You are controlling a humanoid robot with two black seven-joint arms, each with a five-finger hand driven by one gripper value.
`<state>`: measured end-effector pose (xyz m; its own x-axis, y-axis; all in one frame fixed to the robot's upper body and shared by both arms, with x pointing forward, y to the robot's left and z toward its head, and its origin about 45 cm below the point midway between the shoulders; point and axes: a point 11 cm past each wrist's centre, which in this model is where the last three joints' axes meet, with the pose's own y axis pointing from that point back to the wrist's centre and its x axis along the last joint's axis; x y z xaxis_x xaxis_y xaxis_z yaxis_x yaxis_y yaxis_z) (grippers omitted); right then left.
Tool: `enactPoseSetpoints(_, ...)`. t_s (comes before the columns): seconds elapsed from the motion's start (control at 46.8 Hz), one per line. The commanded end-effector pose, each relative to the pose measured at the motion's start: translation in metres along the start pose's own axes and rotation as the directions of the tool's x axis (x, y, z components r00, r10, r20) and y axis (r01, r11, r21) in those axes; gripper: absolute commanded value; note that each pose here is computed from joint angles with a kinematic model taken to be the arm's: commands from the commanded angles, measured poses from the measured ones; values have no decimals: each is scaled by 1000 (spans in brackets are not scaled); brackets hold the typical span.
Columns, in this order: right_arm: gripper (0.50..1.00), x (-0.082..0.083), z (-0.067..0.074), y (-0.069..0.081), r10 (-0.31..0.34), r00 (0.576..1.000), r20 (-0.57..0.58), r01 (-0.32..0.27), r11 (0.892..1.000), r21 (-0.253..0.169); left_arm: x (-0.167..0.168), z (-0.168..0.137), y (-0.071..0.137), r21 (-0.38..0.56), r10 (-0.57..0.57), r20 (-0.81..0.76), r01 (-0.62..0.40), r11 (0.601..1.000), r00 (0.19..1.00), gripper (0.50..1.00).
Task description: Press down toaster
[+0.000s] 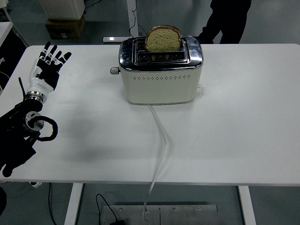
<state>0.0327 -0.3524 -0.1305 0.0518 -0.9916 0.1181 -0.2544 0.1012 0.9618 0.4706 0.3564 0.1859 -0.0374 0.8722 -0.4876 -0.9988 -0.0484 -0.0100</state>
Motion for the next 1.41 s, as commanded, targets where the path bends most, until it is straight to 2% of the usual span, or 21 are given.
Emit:
enactPoseSetpoints(0.0, 998, 0, 0, 0, 1, 1000, 0, -1, 1000, 0, 1, 0, 0, 0, 4, -5, -4, 1000, 1000, 1000)
enactPoseSetpoints(0.705, 998, 0, 0, 0, 1, 1000, 0, -1, 1000, 0, 4, 2, 1, -4, 9, -3, -9, 1000, 1000, 1000)
enactPoseSetpoints(1.389, 998, 0, 0, 0, 1, 1000, 0, -1, 1000, 0, 21, 30, 0, -32, 16, 59, -15, 999, 998, 1000)
